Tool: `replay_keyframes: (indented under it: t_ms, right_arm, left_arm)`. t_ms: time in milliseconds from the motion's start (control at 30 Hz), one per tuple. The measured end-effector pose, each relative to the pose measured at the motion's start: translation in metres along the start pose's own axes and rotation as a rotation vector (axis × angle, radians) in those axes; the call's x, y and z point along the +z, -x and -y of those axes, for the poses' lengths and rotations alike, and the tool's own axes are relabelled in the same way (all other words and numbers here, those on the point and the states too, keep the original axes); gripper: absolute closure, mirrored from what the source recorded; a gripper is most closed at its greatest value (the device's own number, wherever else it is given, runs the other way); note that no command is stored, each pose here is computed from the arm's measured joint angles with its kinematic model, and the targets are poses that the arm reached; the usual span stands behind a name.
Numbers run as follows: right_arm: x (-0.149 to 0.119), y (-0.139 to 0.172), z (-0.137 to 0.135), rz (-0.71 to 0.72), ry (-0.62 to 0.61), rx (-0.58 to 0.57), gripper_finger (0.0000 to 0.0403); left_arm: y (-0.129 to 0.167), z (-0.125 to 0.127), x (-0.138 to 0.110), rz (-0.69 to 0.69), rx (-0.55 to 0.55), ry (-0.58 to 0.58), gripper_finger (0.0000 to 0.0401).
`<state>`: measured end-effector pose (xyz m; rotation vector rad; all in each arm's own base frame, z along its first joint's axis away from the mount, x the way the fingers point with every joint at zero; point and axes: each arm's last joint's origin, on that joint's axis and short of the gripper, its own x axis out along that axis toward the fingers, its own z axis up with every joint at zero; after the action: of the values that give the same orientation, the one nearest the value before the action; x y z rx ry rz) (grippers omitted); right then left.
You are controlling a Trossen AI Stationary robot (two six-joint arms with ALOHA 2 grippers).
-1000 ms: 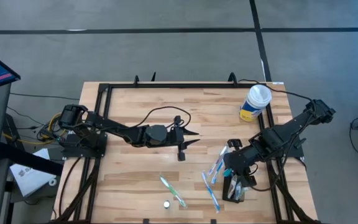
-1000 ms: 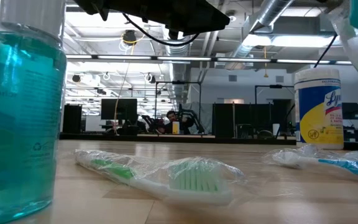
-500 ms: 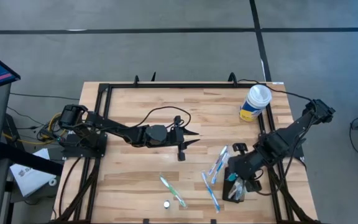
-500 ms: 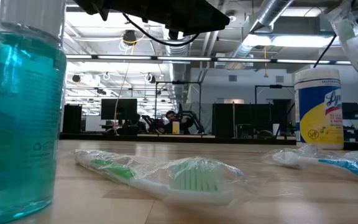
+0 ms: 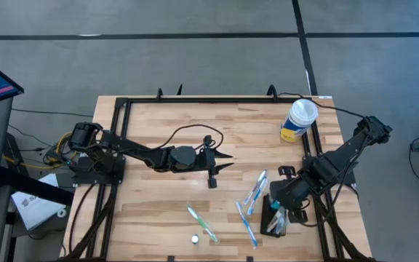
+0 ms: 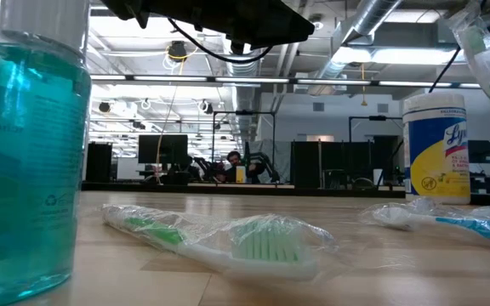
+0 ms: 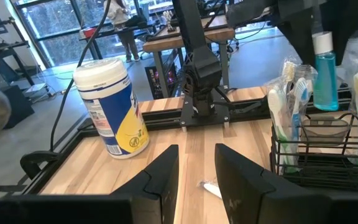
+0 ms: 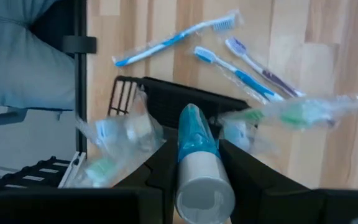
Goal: Pick & Place toothbrushing station
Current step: Put the blue mouthwash into the black wire organizer
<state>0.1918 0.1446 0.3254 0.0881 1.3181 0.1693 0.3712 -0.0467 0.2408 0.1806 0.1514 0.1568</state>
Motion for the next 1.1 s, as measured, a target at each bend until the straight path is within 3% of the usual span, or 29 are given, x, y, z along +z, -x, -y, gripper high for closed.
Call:
replay_keyframes:
  t_ms: [567, 1100]
  right_arm:
    - [-0.004, 0.0, -0.003, 0.013, -0.022, -0.049, 0.0312]
    - [0.0, -0.042, -0.029, -0.101, 0.041, -0.14, 0.0312]
  left_arm:
    - [0.0, 0.0, 0.0, -0.002, 0.0, 0.0, 0.0302]
    - [0.0, 0.0, -0.001, -0.008, -0.001, 0.007, 0.0302]
